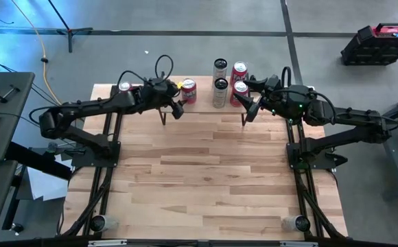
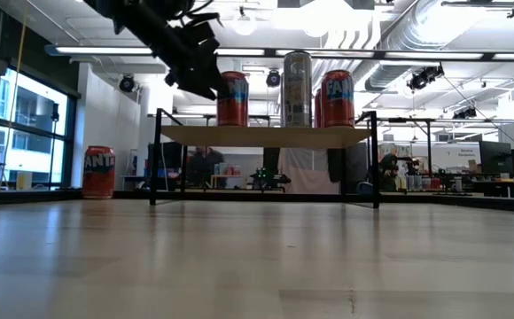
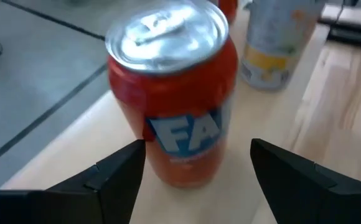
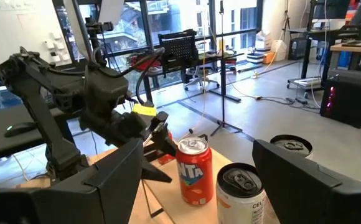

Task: Place canned beverage on shelf
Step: Put the bottom red soda can on the shelf

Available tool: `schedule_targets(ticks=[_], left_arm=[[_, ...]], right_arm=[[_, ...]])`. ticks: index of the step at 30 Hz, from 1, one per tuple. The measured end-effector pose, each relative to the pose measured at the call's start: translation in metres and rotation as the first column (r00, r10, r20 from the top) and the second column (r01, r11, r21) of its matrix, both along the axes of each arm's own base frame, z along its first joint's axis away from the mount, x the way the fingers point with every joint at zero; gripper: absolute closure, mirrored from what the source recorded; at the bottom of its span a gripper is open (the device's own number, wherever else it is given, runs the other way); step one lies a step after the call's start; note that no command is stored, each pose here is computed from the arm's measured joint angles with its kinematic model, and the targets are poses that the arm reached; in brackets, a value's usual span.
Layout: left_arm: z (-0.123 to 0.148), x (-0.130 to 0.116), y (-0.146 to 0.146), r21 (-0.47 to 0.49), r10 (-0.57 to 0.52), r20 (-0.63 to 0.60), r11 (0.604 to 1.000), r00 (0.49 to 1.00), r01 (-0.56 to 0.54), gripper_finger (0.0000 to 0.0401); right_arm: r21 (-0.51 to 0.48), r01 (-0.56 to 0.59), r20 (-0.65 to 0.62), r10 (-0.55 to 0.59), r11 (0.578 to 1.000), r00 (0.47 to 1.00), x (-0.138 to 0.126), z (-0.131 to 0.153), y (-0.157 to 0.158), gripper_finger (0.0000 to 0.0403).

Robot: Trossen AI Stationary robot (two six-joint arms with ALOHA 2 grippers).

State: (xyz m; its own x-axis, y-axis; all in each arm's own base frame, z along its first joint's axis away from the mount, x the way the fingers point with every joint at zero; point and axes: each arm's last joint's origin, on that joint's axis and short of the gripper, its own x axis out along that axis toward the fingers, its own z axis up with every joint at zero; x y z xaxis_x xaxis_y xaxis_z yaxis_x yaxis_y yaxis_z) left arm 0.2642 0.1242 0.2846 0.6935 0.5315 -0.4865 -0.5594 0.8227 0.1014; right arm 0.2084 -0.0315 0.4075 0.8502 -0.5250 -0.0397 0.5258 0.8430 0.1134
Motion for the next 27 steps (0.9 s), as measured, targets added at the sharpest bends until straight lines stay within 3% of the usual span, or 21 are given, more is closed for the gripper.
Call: schedule_targets(ticks=[10,27], left_arm=[[-0.014,0.018,0.011,0.015,0.026,0.057,1.000,0.998,-0.027,0.0122],[-0.024,0.027,0.031,0.013,0.086,0.130,0.996,0.988,-0.089,0.0122]], right_arm=[[0.020,0.003,0.013,-0.003,1.000,1.000,0.000,0.000,0.000,0.0116],[0.039,0.003,0.024,-0.004,0.999,1.000,0.000,0.000,0.000,0.0116]])
